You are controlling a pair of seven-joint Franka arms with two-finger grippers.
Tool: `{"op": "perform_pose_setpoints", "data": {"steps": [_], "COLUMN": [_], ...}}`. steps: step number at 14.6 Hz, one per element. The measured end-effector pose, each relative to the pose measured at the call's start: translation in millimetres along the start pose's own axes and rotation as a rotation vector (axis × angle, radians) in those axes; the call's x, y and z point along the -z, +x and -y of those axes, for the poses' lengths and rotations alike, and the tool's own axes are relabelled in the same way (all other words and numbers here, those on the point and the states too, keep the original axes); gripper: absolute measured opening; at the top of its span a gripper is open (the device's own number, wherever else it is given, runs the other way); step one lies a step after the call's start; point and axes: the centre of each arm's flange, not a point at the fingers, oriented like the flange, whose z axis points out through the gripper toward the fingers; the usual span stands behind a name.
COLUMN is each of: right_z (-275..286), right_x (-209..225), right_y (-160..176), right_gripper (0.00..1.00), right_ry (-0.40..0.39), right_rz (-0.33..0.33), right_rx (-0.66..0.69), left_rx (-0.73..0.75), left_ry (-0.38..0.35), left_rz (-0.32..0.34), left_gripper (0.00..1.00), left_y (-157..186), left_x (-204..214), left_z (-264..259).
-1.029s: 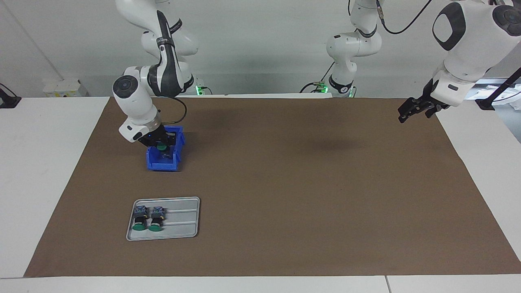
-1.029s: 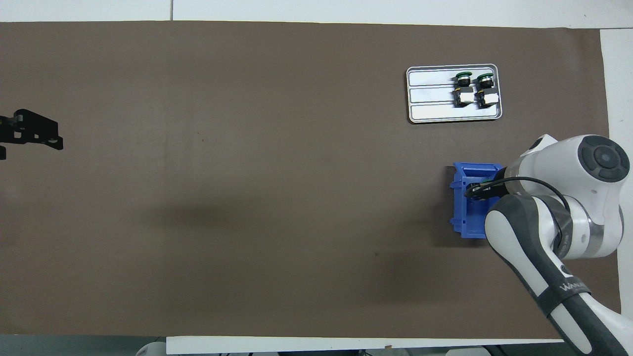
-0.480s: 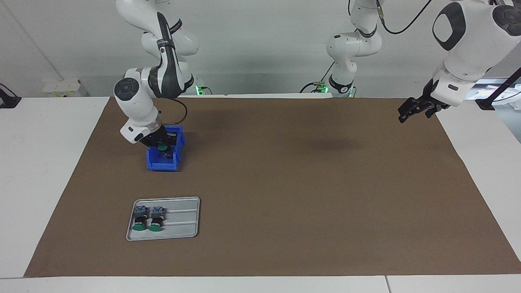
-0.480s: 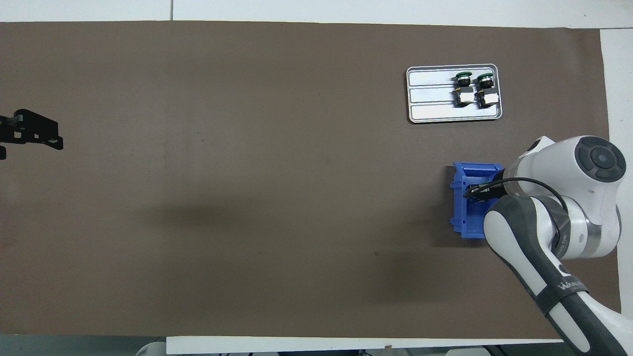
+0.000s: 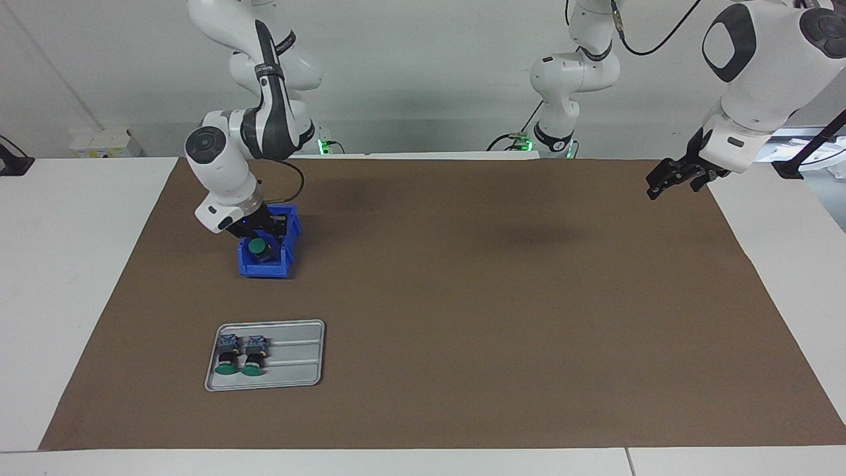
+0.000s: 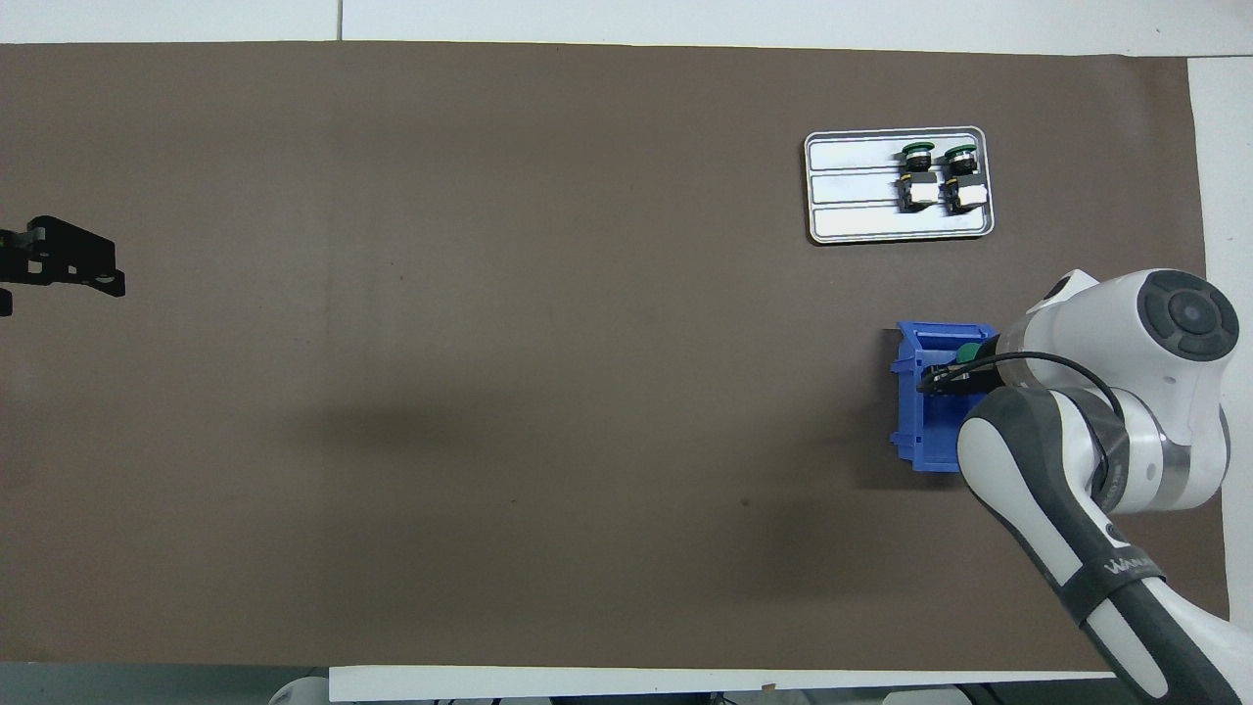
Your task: Place and press button with both arms
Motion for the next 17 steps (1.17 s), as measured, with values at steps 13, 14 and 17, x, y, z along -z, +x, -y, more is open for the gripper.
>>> {"op": "perform_pose_setpoints", "data": {"steps": [13,14,17], "right_z": [-27.2,-38.1,-59.7], "right_x": [162.3,189.6,271.9], "right_y": [19.8,20.4,14.7], "right_gripper": [0.98,1.0,1.0], "right_ry": [-0.023,-0.022,-0.02], "right_rz": [-0.03,-0.047,-0.067], "right_rx": [-0.042,-0.062,-0.105], "left_rx": [-0.019,-0.021,-0.029], "left_ry": [0.002,0.002,0.003], "left_rz": [-0.001,-0.001,-0.002], "left_gripper": [1.0,1.0,1.0], "left_y": [-1.5,-1.7,-2.4], "left_x": [0.2,0.3,0.5], "left_z": [-10.2,-11.5,-16.0]}}
